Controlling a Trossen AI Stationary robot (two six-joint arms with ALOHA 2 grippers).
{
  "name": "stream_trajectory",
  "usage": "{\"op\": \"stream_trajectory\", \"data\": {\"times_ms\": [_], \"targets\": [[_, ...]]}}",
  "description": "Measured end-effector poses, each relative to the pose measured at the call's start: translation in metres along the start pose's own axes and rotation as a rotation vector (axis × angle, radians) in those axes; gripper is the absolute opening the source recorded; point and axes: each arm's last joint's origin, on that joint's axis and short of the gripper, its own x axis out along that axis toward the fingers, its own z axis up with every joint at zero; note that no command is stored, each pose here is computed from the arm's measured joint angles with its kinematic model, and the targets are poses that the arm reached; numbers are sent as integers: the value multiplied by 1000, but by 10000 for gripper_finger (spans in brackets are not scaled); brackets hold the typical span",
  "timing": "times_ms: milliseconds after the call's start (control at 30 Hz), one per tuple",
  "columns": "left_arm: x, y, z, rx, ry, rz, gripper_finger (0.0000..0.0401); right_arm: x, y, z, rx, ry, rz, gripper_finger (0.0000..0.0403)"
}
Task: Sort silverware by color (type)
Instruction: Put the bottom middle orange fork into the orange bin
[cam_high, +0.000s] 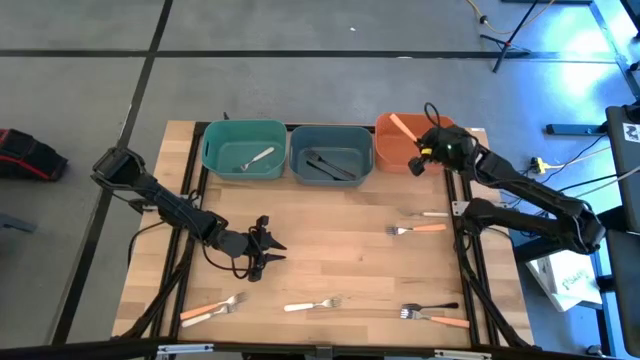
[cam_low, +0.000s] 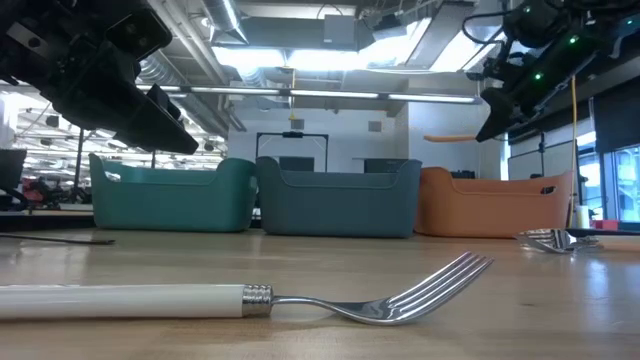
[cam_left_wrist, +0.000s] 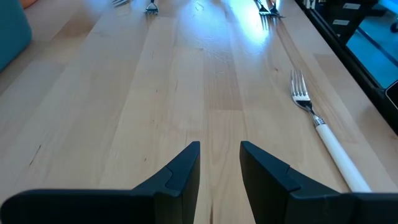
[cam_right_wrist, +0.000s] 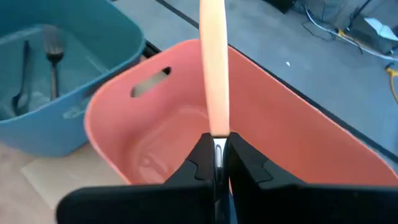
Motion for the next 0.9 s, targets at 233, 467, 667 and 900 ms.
{"op": "stream_trajectory", "data": {"times_ms": [233,467,667,900], "targets": [[0,0,0,-1,-1,3,108,12,-13,-8,43,111,-60,12],[0,1,0,-1,-7,20,108,30,-21,-11,82,169,-66,12],[0,1,0,-1,-7,20,108,56,-16,-16,73,253,-46,12],[0,1,0,-1,-7,20,108,85,-12,-23,52,310,-69,12]]}}
